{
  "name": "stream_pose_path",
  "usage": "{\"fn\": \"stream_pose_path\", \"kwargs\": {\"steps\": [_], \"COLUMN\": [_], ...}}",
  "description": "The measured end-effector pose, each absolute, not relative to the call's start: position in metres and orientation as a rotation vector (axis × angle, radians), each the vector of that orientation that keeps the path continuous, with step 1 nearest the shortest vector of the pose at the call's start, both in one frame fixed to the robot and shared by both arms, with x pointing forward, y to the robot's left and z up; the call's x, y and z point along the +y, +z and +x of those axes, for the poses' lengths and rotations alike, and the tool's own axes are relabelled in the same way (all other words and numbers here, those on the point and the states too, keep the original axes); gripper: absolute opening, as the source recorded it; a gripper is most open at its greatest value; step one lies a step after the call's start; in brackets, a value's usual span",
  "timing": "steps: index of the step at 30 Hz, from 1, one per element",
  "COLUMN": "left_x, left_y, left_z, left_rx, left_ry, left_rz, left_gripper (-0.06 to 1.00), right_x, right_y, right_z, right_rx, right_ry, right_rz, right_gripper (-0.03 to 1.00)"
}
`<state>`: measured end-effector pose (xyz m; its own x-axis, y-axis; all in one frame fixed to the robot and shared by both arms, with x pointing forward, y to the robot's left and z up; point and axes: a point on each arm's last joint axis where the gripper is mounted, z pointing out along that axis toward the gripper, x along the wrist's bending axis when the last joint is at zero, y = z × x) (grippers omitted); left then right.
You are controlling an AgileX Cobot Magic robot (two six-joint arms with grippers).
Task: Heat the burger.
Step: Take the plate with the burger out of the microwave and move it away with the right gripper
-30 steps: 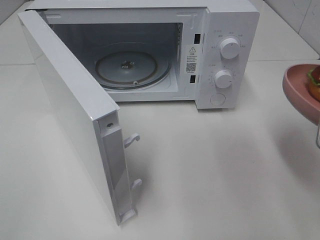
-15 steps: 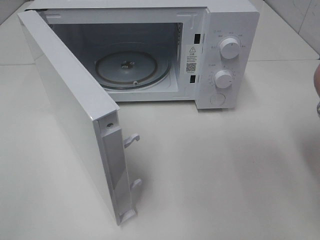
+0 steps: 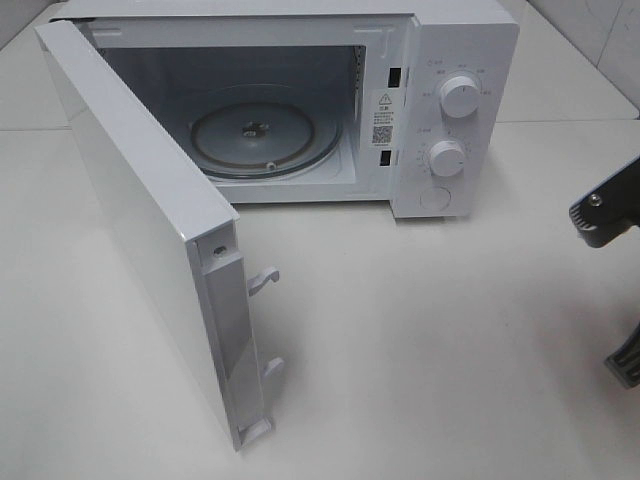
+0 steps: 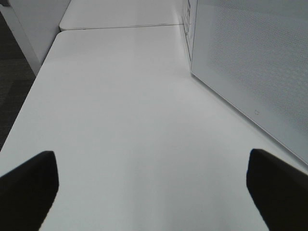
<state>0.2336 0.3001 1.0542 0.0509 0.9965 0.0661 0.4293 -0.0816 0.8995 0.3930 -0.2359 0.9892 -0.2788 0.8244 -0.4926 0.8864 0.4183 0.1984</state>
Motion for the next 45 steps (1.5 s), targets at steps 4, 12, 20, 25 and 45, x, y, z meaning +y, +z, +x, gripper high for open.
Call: {"fn": "stream_pose_path", "kwargs": {"steps": [4, 12, 20, 25, 45], "left_x": [0.300, 0.300, 0.300, 0.300, 0.300], "left_y": [1.054, 1.054, 1.054, 1.054, 1.054], "left_z": [0.234, 0.234, 0.234, 0.234, 0.234], "left_rx": [1.465, 1.465, 1.465, 1.465, 1.465], "left_ry": [0.994, 0.994, 0.994, 0.994, 0.994], "left_rz": [1.607, 1.607, 1.607, 1.607, 1.607], "left_gripper": [0.99, 0.99, 0.99, 0.99, 0.99], "right_x": [-0.230, -0.226, -0.214, -0.211, -0.251], "right_y": [0.973, 0.954, 0.937, 0.928, 0.899], "right_z": [0.401, 0.413, 0.429, 0.440, 0.468], "right_rx": [2.129, 2.084, 2.056, 2.044, 1.895], "right_ry": [-0.236, -0.333, -0.410, -0.436, -0.487], "right_rz": [1.487, 1.470, 1.496, 1.507, 1.801], "right_gripper": [0.08, 0.08, 0.08, 0.08, 0.08]}}
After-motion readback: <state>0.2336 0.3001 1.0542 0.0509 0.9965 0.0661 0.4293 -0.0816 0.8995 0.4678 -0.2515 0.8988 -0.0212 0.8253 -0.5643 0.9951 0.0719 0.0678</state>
